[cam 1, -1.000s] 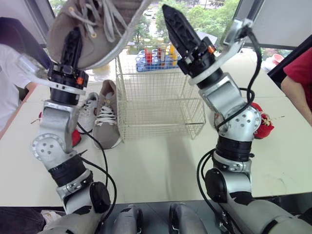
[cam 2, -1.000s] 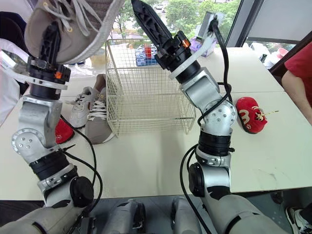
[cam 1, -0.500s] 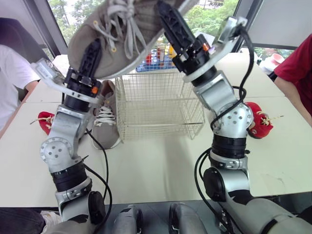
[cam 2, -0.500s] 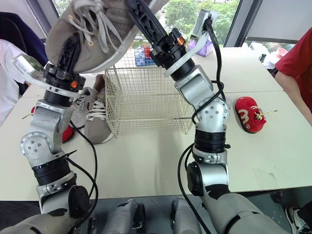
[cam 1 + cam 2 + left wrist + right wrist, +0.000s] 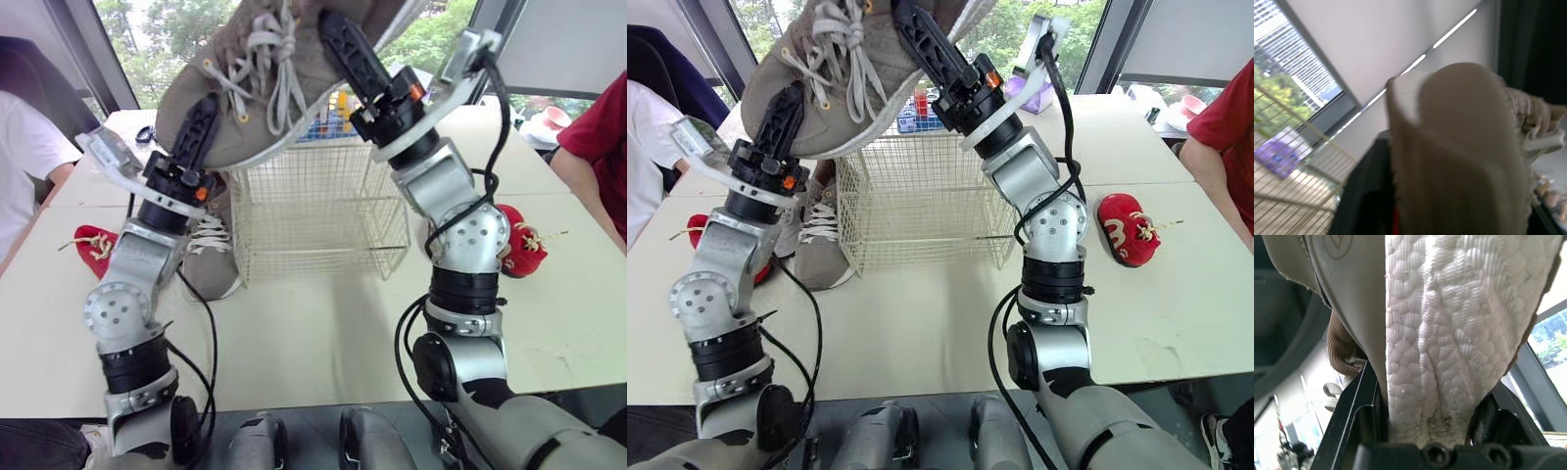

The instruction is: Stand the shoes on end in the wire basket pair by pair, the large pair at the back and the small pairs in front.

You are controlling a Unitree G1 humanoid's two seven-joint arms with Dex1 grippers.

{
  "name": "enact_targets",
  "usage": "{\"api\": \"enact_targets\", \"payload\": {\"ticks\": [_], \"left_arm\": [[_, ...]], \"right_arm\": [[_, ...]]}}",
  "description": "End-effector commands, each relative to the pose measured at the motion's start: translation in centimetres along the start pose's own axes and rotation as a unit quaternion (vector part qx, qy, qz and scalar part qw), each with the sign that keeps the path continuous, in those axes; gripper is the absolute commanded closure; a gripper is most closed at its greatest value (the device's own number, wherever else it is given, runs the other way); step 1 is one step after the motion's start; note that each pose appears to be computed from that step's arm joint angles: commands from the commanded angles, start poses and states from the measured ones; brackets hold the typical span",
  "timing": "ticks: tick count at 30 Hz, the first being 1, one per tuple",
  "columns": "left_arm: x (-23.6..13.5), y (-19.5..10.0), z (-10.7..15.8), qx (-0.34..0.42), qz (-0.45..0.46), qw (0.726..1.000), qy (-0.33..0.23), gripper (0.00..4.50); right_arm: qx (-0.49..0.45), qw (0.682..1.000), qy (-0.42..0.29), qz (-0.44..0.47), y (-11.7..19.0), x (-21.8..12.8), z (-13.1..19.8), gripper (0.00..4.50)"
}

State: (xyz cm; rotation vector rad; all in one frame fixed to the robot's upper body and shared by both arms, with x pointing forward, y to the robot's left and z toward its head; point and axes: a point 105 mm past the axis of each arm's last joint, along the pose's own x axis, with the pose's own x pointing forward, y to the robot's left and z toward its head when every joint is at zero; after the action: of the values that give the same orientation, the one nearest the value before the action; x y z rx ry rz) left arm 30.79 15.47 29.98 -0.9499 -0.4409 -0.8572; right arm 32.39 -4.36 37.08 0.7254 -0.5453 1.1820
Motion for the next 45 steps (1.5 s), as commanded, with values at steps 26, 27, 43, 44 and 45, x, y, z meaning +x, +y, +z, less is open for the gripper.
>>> {"api": "enact_targets", "payload": {"ticks": [26, 27, 43, 44, 45], "left_arm": [[-8.0, -2.2, -2.8, 0.320, 0.125, 0.910, 0.233, 0.02], [-8.1, -2.2, -2.9, 0.317, 0.125, 0.911, 0.234, 0.02], [-8.2, -0.9, -2.8, 0.309, 0.135, 0.913, 0.228, 0.02], [-8.2, -0.8, -3.0, 0.310, 0.136, 0.913, 0.229, 0.02], [-8.2, -0.7, -3.0, 0.311, 0.136, 0.912, 0.229, 0.02]], "right_arm": [[-0.452, 0.856, 0.228, 0.106, -4.1, 0.6, 11.8, 2.81], [-0.451, 0.854, 0.238, 0.103, -4.5, 0.4, 11.5, 2.81], [-0.367, 0.876, 0.311, 0.037, -8.6, -1.5, 8.3, 2.81], [-0.367, 0.875, 0.314, 0.030, -8.9, -1.6, 8.1, 2.81], [-0.367, 0.874, 0.318, 0.025, -9.1, -1.7, 8.0, 2.81]]}}
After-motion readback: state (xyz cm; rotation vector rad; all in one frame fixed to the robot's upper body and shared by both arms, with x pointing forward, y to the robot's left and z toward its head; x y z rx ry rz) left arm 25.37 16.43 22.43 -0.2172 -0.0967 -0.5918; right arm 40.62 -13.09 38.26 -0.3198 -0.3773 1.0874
